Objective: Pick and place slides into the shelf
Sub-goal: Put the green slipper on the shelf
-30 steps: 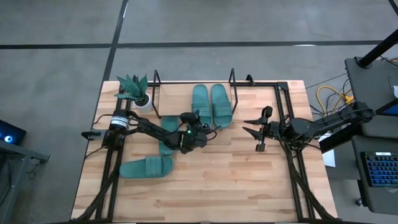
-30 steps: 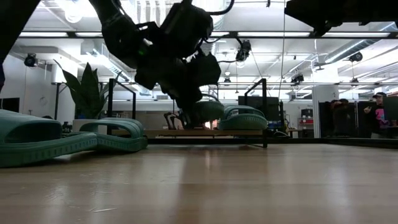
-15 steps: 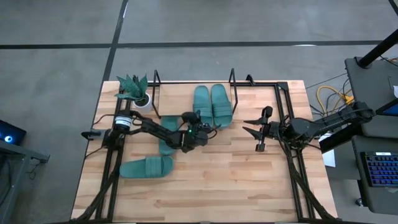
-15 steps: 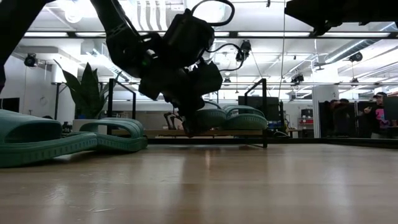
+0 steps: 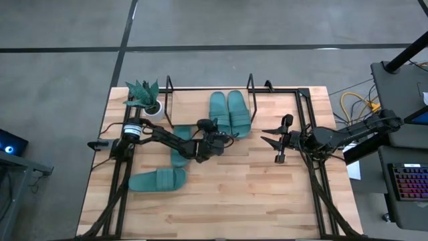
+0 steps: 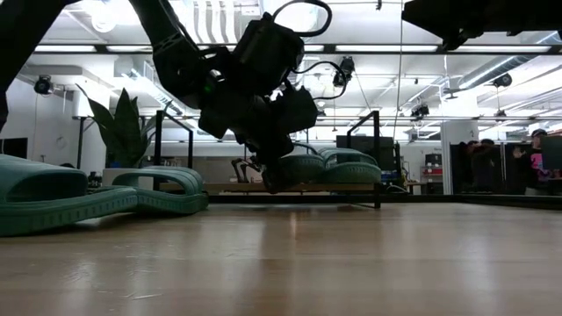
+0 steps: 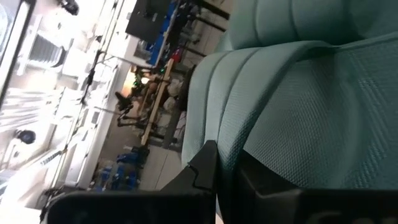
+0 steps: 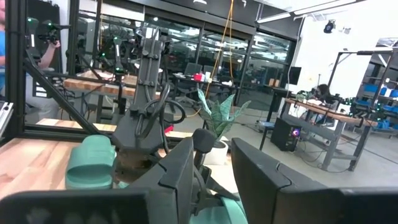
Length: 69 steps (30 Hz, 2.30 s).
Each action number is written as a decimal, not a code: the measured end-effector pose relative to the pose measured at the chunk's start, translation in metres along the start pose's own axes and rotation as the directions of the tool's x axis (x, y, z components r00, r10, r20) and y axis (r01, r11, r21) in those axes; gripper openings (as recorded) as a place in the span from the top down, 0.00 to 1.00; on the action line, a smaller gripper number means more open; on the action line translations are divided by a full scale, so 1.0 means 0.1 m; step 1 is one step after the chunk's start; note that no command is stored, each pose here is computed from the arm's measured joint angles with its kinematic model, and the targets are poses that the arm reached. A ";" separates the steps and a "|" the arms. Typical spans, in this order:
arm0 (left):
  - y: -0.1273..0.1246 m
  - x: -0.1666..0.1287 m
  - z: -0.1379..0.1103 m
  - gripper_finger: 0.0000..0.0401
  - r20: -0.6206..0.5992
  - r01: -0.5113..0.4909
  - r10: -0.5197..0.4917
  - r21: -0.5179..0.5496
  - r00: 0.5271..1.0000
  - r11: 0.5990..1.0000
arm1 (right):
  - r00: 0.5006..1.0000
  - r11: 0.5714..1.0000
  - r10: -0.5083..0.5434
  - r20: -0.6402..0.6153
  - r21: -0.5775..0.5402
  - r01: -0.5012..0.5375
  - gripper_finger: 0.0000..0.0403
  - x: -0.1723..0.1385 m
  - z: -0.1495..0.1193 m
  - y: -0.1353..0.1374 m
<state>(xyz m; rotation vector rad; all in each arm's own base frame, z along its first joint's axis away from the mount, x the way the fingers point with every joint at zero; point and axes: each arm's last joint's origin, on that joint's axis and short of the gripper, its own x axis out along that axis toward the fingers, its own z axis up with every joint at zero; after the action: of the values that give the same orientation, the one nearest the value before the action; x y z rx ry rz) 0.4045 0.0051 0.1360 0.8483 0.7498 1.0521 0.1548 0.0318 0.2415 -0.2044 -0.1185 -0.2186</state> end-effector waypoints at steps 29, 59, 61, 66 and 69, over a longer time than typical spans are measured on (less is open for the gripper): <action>0.06 -0.01 0.04 0.50 0.038 0.041 -0.044 0.075 0.998 0.996 | 1.000 1.000 0.002 -0.006 0.000 -0.002 0.79 0.00 -0.01 0.00; 0.14 -0.07 0.13 0.50 0.088 0.114 -0.123 0.105 0.989 0.988 | 1.000 1.000 0.005 -0.019 -0.008 -0.005 0.79 0.00 -0.02 0.01; 0.14 -0.07 0.13 0.50 0.090 0.116 -0.126 0.106 0.988 0.988 | 1.000 1.000 0.005 -0.019 -0.008 -0.005 0.79 0.00 -0.02 0.01; 0.14 -0.09 0.14 0.50 0.124 0.155 -0.168 0.109 0.978 0.982 | 1.000 1.000 0.005 -0.019 -0.009 -0.005 0.81 0.00 -0.02 0.01; 0.13 -0.10 0.14 0.50 0.134 0.168 -0.182 0.114 0.974 0.979 | 1.000 1.000 0.005 -0.020 -0.010 -0.005 0.81 0.00 -0.02 0.01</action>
<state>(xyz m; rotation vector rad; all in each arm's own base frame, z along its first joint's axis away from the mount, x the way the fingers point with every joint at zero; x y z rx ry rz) 0.4082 -0.0044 0.1553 0.9179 0.7469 0.7923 0.1552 0.0318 0.2394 -0.2128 -0.0975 -0.2161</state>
